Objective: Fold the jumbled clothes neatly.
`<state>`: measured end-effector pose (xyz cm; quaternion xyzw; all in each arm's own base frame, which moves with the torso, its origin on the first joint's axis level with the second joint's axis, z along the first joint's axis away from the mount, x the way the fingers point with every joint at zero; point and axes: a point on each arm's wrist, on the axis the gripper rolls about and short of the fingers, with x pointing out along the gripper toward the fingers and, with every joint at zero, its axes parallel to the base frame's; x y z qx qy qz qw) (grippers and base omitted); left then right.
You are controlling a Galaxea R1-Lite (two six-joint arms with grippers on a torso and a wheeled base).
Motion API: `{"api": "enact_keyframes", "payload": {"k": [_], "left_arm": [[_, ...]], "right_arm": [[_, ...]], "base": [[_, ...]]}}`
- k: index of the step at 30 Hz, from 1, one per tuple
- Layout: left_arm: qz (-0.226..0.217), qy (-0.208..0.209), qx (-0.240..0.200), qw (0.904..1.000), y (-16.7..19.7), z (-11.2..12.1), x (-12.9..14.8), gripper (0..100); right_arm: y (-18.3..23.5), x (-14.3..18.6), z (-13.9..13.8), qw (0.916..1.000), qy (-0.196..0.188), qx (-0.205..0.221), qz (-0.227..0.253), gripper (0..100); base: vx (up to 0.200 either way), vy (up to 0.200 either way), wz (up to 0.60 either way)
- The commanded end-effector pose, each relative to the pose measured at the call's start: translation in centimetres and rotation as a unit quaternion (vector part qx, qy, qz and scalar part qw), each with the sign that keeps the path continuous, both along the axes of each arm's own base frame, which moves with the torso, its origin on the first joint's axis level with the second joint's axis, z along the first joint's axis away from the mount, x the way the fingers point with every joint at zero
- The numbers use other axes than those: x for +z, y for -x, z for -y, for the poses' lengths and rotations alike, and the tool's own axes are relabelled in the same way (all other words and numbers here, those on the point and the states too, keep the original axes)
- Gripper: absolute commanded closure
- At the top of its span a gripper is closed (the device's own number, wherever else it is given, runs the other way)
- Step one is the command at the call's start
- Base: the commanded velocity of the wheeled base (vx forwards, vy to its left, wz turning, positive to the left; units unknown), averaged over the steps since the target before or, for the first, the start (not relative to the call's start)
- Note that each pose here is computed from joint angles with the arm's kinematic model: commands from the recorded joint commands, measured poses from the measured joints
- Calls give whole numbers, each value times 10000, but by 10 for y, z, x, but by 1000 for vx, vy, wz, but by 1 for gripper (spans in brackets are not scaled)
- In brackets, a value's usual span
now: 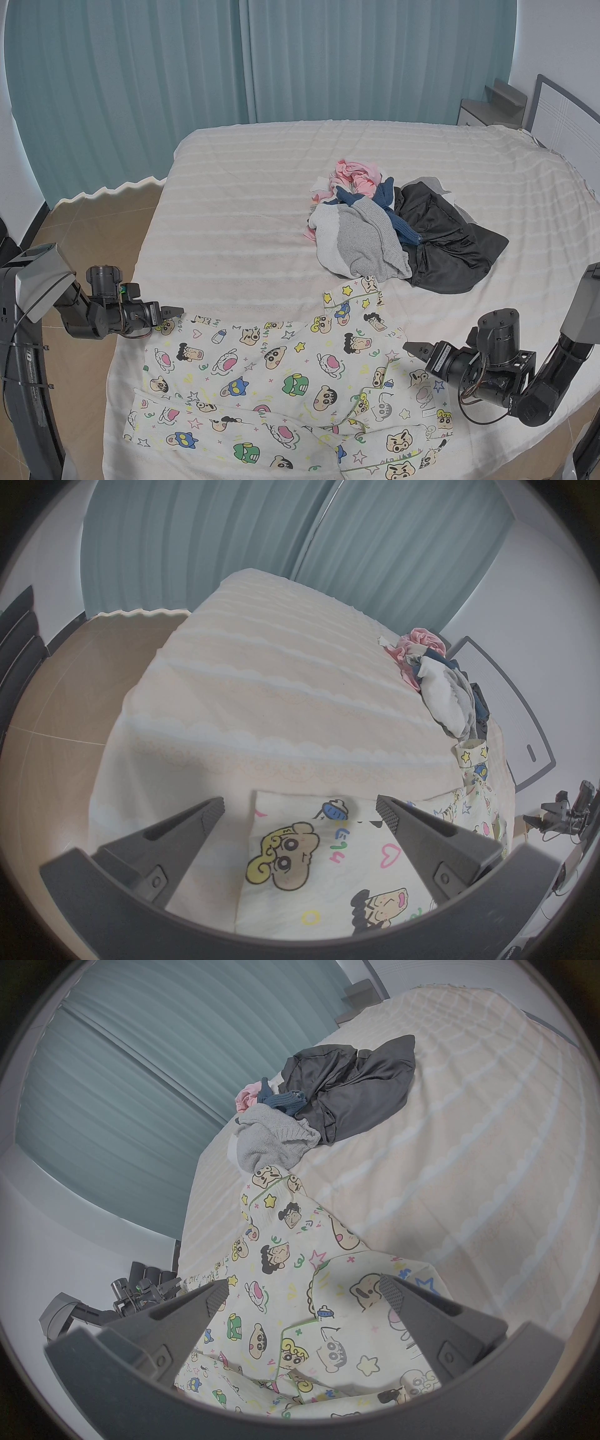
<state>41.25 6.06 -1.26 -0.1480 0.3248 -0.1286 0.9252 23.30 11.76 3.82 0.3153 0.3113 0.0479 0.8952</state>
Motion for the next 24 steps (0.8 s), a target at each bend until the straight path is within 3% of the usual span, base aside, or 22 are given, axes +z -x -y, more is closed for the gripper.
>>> {"api": "enact_keyframes", "payload": {"k": [1,16,17,21,24], "left_arm": [[-53,9,-11,10000,-3,0,-8,0],[-143,211,-212,9994,-2,5,-16,0],[-154,238,-241,9993,-1,6,-16,100],[-167,301,-251,9991,-1,6,-17,100],[-159,315,-223,9991,-1,5,-16,100]], "right_arm": [[0,-1,0,10000,11,-2,-22,0],[-13,-10,10,9995,303,-106,-9,0],[-16,-9,10,9995,298,-103,37,0],[-29,-10,9,9988,436,-74,189,0],[-51,-17,12,9959,829,19,358,0]], "base": [[0,0,0],[0,0,0],[0,0,0],[0,0,0],[0,0,0]]}}
